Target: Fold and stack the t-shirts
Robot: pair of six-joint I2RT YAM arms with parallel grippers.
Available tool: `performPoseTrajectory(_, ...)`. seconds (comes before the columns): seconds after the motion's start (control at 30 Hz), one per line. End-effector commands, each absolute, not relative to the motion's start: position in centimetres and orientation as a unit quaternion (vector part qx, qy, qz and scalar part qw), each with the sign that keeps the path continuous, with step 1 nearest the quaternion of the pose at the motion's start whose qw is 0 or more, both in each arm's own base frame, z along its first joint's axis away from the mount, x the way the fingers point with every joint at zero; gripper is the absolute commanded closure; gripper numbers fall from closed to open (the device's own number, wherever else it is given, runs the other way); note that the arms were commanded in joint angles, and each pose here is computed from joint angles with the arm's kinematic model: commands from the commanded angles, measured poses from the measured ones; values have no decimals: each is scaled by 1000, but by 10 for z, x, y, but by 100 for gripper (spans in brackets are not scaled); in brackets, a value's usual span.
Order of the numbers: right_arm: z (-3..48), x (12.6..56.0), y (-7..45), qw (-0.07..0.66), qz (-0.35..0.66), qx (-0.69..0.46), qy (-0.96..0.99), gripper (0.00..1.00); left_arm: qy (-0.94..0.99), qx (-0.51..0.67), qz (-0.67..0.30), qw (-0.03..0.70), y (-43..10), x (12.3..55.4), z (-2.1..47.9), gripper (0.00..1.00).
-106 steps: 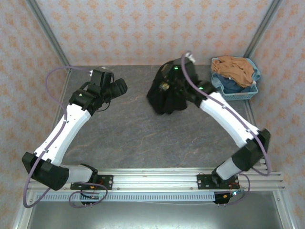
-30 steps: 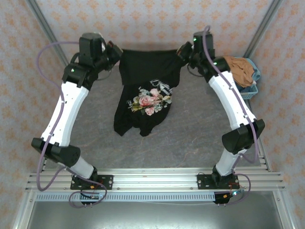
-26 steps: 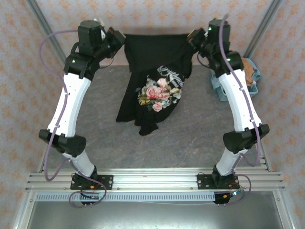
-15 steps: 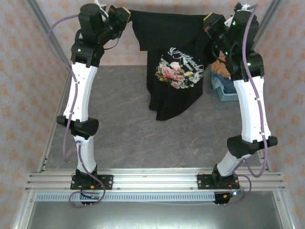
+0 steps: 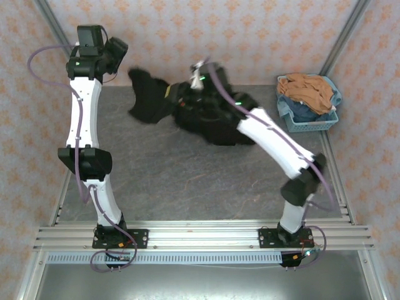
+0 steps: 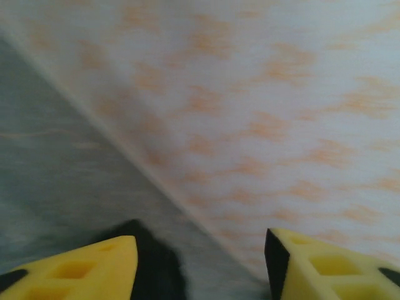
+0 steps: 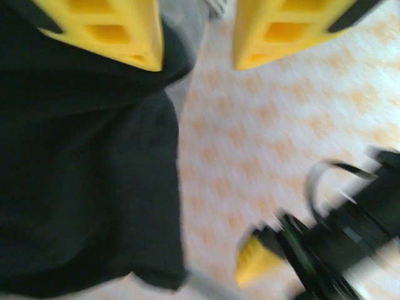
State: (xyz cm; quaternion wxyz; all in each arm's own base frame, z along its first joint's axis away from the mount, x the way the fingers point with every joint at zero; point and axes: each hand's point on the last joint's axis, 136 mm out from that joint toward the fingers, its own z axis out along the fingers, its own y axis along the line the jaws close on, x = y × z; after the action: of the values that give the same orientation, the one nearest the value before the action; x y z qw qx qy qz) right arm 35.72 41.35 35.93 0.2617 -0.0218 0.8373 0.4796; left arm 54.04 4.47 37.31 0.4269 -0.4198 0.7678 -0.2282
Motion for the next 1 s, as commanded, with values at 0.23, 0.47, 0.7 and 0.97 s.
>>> performPoseTrajectory(0.23, 265, 391, 325, 197, 371, 70, 905, 37, 866, -378, -160, 285, -28, 411, 251, 27)
performPoseTrajectory(0.47, 190, 435, 163, 214, 201, 193, 936, 42, 890, -355, -234, 164, -186, 347, 148, 23)
performPoseTrajectory(0.7, 111, 438, 89, 155, 98, 225, 957, 42, 933, -289, -184, 109, -267, 347, 99, 22)
performPoseTrajectory(0.97, 81, 443, 69, 131, 81, 245, 957, 43, 961, -258, -73, 67, -250, 339, 25, 60)
